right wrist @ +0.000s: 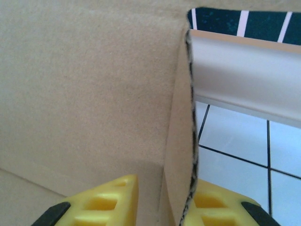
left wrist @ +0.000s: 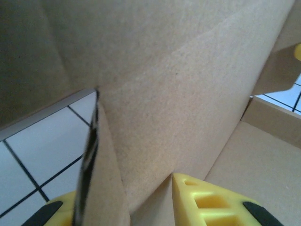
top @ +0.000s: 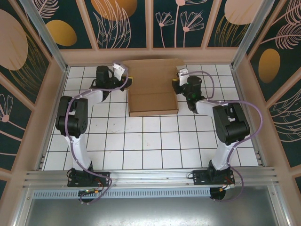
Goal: Fold the paper box
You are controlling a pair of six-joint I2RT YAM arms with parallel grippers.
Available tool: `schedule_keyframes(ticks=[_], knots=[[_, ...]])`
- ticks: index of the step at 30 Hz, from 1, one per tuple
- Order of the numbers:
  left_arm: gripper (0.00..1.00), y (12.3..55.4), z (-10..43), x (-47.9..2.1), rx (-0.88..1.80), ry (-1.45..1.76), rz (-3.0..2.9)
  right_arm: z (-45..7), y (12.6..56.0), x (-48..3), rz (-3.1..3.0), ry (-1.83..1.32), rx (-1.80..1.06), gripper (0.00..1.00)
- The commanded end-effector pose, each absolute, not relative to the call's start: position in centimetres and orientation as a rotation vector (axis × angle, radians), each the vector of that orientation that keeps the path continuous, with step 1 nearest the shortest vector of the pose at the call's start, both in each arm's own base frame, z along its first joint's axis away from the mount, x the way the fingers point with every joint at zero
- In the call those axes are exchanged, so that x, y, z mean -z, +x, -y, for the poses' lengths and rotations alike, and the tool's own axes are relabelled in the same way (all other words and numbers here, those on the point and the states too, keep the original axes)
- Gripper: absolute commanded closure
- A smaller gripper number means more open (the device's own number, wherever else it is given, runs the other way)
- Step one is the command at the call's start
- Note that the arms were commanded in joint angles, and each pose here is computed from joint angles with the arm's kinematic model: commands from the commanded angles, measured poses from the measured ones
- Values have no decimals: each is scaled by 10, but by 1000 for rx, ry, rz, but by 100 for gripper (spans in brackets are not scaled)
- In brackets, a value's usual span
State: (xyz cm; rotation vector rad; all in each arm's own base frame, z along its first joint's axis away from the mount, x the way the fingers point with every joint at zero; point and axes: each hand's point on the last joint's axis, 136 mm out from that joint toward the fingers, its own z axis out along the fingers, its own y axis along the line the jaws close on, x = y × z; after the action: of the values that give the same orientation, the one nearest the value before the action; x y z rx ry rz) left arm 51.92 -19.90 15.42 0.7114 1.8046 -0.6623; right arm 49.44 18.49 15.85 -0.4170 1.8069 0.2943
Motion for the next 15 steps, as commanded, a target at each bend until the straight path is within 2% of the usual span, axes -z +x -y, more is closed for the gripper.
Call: schedule_keyframes(ticks=[1,3,5,6,11,15], knots=[[72,506,217,-181,695,645,-1754,-208,479,-177,-1754,-359,-373,76],[70,506,208,-179,658,577,-1786,-207,475,-180,-1744,-332,-335,83],[63,506,197,-177,588,532,-1821,-199,474,-183,-1736,-300,-287,92],[63,504,193,-177,562,539,-1828,-196,474,-184,-1733,-295,-269,94],[62,482,188,-183,565,670,-1796,-190,470,-184,-1729,-408,-267,99],[64,486,169,-190,658,641,-1785,-182,467,-182,-1735,-472,-316,100]])
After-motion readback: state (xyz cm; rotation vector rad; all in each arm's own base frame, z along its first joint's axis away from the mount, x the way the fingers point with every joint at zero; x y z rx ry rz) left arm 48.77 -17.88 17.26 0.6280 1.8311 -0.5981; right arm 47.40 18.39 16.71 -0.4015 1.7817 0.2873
